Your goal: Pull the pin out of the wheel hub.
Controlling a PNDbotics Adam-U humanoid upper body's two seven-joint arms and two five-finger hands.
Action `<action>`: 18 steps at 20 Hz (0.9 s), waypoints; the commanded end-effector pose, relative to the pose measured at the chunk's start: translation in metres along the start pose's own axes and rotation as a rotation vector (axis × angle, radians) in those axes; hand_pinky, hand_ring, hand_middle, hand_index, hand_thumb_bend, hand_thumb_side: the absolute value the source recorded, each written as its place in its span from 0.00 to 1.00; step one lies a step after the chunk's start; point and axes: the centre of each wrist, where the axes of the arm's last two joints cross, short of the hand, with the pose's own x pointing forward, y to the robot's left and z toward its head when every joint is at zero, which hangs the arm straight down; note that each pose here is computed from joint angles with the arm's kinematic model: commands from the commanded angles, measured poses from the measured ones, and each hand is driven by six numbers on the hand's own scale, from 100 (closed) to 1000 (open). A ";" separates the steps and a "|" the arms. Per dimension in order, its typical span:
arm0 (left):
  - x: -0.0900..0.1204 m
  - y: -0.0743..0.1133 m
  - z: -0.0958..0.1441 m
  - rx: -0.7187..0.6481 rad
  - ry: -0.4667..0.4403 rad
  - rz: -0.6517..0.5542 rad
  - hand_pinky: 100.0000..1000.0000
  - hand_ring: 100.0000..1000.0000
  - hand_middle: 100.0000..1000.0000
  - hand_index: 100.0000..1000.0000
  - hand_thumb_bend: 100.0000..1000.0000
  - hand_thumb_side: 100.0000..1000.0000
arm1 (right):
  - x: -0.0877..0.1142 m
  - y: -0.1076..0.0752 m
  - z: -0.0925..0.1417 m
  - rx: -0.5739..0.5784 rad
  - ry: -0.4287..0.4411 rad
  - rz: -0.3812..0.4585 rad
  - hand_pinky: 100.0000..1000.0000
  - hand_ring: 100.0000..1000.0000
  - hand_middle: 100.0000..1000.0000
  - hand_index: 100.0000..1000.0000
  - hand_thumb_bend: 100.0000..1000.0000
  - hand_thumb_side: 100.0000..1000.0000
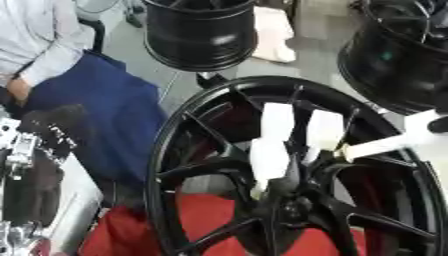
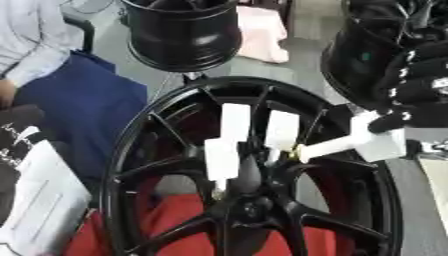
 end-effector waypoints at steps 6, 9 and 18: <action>0.007 0.001 -0.002 0.000 -0.023 0.002 0.75 0.85 0.71 0.69 0.08 0.77 | -0.009 -0.016 0.018 0.008 0.073 0.071 0.59 0.61 0.28 0.44 0.31 0.00; 0.007 0.001 -0.002 0.004 -0.026 0.000 0.75 0.85 0.71 0.69 0.08 0.77 | -0.012 -0.017 0.024 -0.003 0.108 0.080 0.59 0.61 0.28 0.44 0.31 0.00; 0.007 0.002 -0.001 0.009 -0.026 -0.002 0.75 0.85 0.72 0.69 0.08 0.77 | -0.018 -0.016 0.043 -0.002 0.195 0.097 0.59 0.61 0.28 0.44 0.30 0.00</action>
